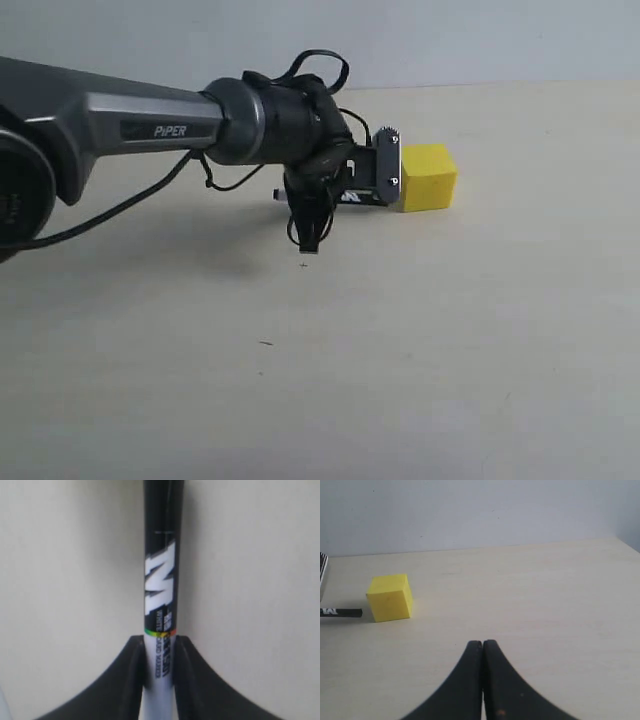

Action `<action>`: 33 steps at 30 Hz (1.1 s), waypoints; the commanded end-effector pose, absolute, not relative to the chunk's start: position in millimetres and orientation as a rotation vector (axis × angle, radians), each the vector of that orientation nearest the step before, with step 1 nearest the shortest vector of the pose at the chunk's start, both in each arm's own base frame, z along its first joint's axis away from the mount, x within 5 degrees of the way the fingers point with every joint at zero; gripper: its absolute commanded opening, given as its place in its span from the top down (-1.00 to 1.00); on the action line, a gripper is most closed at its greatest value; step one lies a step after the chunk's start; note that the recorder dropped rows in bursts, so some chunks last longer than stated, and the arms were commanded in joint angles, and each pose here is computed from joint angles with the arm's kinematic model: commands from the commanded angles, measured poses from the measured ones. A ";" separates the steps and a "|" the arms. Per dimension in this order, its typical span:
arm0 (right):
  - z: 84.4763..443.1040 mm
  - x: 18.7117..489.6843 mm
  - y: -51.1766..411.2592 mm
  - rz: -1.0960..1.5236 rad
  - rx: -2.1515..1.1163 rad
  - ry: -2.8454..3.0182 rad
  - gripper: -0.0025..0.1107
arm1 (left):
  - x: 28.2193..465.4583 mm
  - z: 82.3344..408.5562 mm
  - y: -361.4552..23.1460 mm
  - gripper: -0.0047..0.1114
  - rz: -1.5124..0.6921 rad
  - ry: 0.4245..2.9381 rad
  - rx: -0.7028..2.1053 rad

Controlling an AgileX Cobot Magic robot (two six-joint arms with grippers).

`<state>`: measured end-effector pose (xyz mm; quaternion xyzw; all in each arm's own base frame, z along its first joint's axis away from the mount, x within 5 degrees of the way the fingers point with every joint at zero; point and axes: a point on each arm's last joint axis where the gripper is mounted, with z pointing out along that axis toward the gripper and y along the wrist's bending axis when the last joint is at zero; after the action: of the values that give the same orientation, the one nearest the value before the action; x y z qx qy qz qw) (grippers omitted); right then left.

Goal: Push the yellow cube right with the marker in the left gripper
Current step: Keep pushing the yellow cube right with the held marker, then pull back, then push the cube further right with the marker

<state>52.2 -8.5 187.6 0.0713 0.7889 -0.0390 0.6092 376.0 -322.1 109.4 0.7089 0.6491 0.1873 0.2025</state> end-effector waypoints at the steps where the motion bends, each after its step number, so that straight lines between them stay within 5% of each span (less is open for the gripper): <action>1: 187.0 52.0 -8.6 -0.096 0.161 1.817 0.96 | 392.3 122.6 -297.7 0.92 0.589 1.937 1.913; 9: 187.0 52.0 -8.6 -0.096 0.161 1.817 0.96 | 406.8 122.1 -266.7 0.92 0.584 2.128 1.804; 33: 187.0 52.0 -8.6 -0.096 0.161 1.817 0.96 | 406.5 122.3 -267.0 0.92 0.535 2.209 1.685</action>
<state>52.2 -8.5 187.6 0.0713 0.7889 -0.0390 0.6092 405.7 -266.3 113.6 0.6206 0.7462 0.1963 0.1393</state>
